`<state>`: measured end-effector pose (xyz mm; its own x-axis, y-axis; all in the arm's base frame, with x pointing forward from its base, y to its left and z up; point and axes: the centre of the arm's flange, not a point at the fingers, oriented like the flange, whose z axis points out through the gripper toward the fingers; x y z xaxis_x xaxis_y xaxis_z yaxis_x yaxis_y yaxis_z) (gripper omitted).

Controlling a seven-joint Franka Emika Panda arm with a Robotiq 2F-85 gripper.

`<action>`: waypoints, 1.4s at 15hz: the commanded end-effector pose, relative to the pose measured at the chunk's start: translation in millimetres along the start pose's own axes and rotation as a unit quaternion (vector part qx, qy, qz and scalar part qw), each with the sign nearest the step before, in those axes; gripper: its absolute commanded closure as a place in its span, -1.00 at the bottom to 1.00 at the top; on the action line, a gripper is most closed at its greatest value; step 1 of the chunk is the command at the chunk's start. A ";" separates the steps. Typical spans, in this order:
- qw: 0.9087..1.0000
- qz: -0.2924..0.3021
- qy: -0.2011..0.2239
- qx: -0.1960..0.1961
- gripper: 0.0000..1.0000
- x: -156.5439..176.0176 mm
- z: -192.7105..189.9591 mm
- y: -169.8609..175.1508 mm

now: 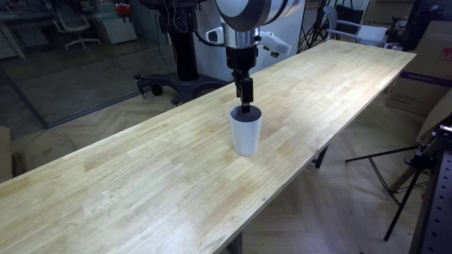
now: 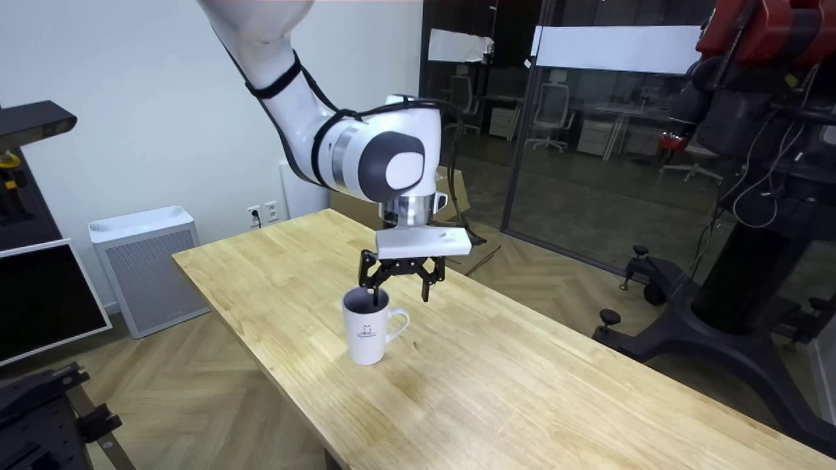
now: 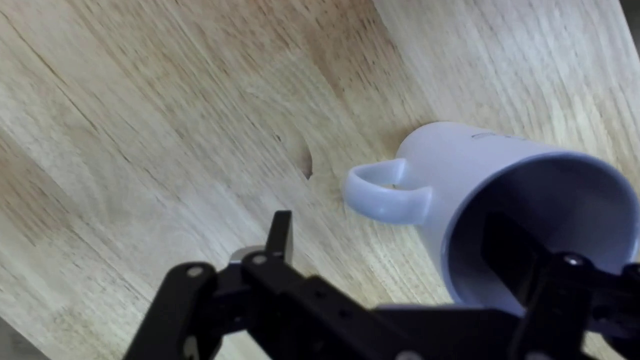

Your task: Move the white cup a little bit to the right

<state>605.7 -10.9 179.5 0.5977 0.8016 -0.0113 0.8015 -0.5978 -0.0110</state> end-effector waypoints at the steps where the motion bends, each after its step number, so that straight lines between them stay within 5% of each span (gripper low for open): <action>1: 1.000 -0.017 -0.014 0.002 -0.38 16.6 5.5 13.0; 11: 0.997 -0.068 -0.040 0.002 0.97 44.8 19.2 4.9; 15: 0.993 -0.105 -0.063 0.004 0.94 52.6 15.1 -6.2; 16: 0.995 -0.087 -0.054 0.012 0.74 44.9 17.0 -11.4; 21: 0.993 -0.099 -0.059 0.010 0.75 48.2 16.8 -14.0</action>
<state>623.0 36.1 162.3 0.4212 0.8985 -0.1237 0.9022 -0.4290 -0.0445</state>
